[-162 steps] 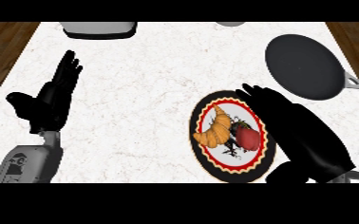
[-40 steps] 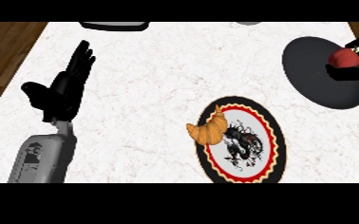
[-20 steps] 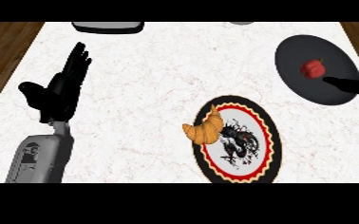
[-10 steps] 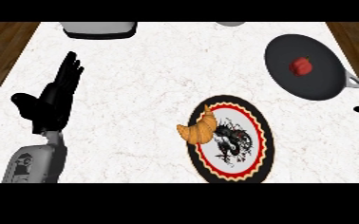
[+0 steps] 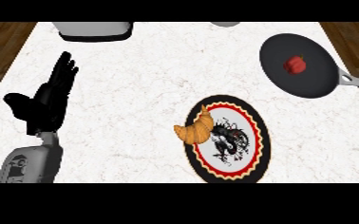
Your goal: Pick the bell pepper from the plate and place it in the pan
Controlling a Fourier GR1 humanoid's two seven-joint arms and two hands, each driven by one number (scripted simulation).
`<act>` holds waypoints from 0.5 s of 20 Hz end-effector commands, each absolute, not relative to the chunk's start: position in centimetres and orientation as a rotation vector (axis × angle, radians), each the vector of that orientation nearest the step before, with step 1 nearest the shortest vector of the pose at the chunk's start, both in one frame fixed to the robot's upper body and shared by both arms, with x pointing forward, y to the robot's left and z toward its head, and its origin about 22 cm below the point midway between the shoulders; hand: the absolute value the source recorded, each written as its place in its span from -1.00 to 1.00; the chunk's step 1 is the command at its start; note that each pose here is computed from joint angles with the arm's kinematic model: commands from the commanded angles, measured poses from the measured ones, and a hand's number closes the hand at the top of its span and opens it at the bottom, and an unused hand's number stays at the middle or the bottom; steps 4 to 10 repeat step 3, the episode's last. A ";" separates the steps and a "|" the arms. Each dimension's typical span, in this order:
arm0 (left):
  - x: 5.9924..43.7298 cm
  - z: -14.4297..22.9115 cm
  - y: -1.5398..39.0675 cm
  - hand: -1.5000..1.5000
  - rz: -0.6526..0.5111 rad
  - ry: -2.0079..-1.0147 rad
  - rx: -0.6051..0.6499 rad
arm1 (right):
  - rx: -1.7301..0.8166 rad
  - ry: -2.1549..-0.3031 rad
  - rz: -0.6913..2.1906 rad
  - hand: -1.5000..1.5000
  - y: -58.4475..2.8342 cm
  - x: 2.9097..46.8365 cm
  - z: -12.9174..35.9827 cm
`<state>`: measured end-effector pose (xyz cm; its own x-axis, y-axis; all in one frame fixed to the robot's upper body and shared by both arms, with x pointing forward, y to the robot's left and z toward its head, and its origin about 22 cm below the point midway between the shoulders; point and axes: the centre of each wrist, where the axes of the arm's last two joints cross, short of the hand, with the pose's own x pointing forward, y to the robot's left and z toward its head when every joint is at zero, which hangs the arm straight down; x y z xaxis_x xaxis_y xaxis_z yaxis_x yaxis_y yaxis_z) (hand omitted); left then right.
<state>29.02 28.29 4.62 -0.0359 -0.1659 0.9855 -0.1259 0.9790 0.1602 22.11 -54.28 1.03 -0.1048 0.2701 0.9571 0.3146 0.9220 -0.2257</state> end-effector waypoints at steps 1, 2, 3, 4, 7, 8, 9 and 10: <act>29.4 5.4 30.0 0.00 -0.050 -1.621 0.221 | -0.446 -1.697 0.038 -1.00 -53.2 21.3 1.5; 29.1 4.7 28.0 0.00 -0.050 -1.595 0.226 | -0.458 -1.692 0.014 -1.00 -52.9 19.7 0.9; 30.1 5.8 28.6 0.00 -0.046 -1.605 0.221 | -0.468 -1.695 0.048 -1.00 -53.2 20.5 3.2; 30.1 5.8 28.6 0.00 -0.046 -1.605 0.221 | -0.468 -1.695 0.048 -1.00 -53.2 20.5 3.2; 30.1 5.8 28.6 0.00 -0.046 -1.605 0.221 | -0.468 -1.695 0.048 -1.00 -53.2 20.5 3.2; 30.1 5.8 28.6 0.00 -0.046 -1.605 0.221 | -0.468 -1.695 0.048 -1.00 -53.2 20.5 3.2; 30.1 5.8 28.6 0.00 -0.046 -1.605 0.221 | -0.468 -1.695 0.048 -1.00 -53.2 20.5 3.2; 30.1 5.8 28.6 0.00 -0.046 -1.605 0.221 | -0.468 -1.695 0.048 -1.00 -53.2 20.5 3.2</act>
